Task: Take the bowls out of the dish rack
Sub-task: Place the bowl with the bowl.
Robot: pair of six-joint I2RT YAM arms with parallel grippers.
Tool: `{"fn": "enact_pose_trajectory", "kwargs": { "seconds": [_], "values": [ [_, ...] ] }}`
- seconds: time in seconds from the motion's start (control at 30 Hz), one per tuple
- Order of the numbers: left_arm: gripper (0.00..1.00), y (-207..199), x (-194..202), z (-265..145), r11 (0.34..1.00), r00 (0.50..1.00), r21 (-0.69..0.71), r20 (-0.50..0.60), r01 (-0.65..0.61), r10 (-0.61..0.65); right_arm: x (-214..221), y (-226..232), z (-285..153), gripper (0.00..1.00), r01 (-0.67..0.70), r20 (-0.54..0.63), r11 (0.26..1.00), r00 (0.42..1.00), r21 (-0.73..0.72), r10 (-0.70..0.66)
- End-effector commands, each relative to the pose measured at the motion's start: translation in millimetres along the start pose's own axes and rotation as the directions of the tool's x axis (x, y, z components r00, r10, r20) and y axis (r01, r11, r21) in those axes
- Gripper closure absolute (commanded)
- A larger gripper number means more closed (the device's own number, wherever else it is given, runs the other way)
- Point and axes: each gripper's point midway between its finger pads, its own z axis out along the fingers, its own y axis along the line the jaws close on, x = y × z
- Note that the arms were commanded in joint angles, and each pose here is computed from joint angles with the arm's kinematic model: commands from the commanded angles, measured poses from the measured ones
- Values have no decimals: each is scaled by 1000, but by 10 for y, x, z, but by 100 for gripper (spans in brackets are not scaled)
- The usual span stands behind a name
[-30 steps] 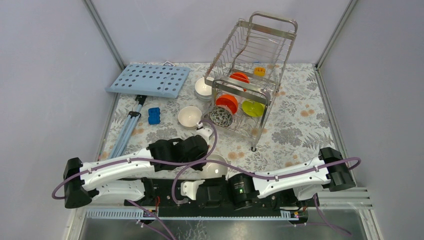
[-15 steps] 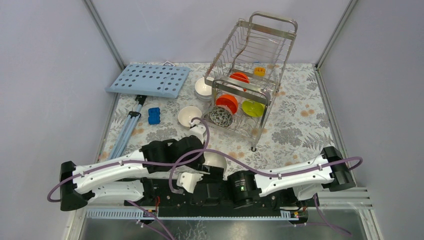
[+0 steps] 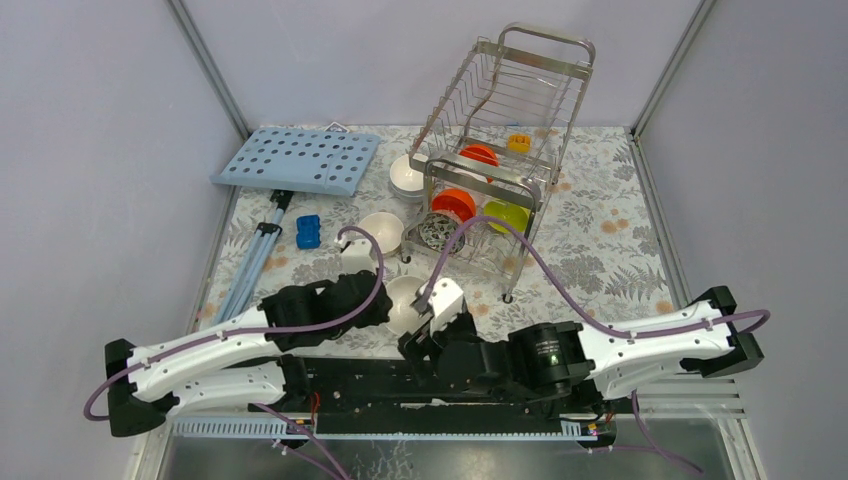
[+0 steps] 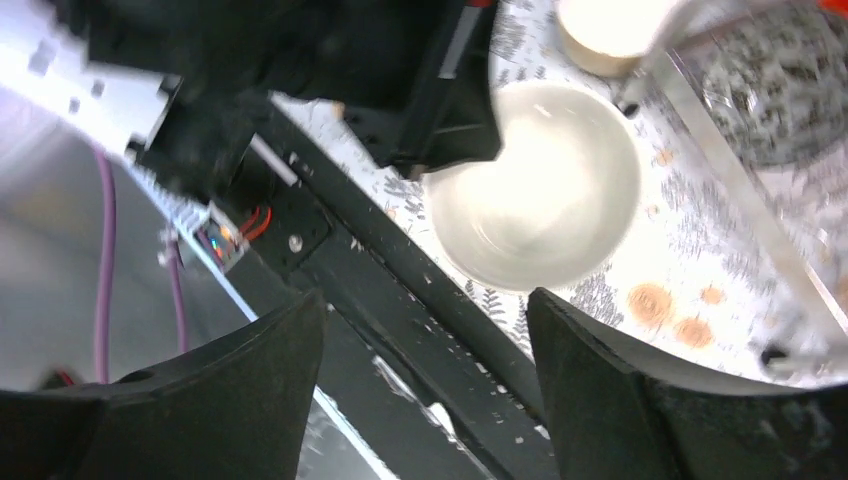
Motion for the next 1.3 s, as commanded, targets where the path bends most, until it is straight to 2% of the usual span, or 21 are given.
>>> {"fn": "enact_pose_trajectory", "kwargs": {
  "seconds": [0.0,0.1,0.37,0.7,0.9,1.17,1.27],
  "values": [
    [100,9,-239,-40,985,977,0,122,174,-173,-141,-332,67,23,-339,148,911,939,236,311],
    [100,41,-219,-44,979,972,-11,120,206,-203,-1,-564,165,29,-424,153,838,906,343,395],
    [100,70,-167,-109,976,971,-3,94,220,-218,233,-830,470,41,-567,178,747,822,346,542],
    [100,109,-110,-104,983,982,-36,65,180,-178,237,-932,623,44,-540,171,743,838,395,518],
    [100,98,-28,-58,986,986,-47,29,163,-162,462,-1023,742,62,-533,123,724,833,438,539],
    [100,61,86,32,988,989,-36,-8,150,-150,733,-898,879,67,-482,13,752,845,450,534],
    [100,46,114,63,989,989,-32,-15,146,-147,830,-894,890,75,-472,-10,753,844,457,535]
  ]
}}
